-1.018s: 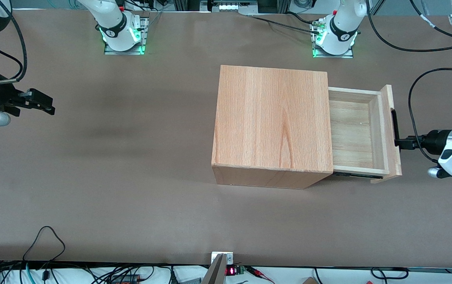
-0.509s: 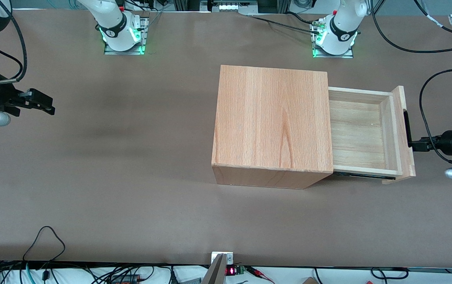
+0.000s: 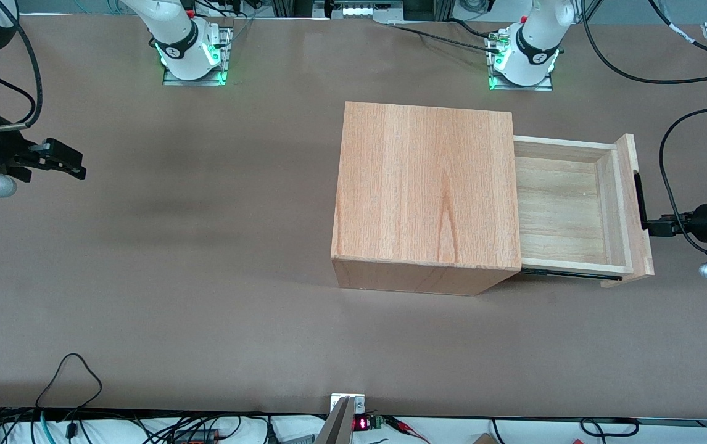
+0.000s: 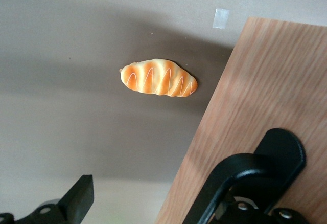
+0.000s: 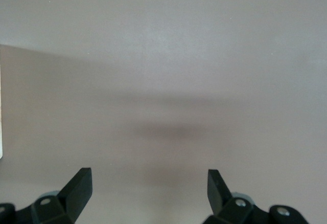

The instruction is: Open top drawer with left arm

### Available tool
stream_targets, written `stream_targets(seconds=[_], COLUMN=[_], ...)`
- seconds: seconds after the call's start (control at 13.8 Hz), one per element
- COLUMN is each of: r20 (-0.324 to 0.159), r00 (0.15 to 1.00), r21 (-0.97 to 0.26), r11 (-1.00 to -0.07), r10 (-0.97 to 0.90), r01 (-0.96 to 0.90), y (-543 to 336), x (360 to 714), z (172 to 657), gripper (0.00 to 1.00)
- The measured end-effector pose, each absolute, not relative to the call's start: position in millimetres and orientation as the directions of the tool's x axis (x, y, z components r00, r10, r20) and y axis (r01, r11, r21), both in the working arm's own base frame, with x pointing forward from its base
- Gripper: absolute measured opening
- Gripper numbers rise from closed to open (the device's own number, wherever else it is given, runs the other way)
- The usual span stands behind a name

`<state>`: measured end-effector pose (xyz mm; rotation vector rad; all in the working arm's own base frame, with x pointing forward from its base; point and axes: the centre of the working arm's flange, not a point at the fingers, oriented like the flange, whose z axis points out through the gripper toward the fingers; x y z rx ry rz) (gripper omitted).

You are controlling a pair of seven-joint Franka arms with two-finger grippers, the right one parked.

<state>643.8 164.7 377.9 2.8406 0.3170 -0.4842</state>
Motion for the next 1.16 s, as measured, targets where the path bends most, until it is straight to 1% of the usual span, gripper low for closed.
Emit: stream_targets(seconds=[0.8,1.16], r20=[-0.340,-0.316], r00=[0.929,0.943], r21=[0.210,0.226], r11=[-0.950,-0.958], r10=[0.149,0.101], r01=[0.229,0.178], y=[168.9,169.0], x=[643.5,645.6], z=[377.3,378.1], gripper=[1.00,1.00])
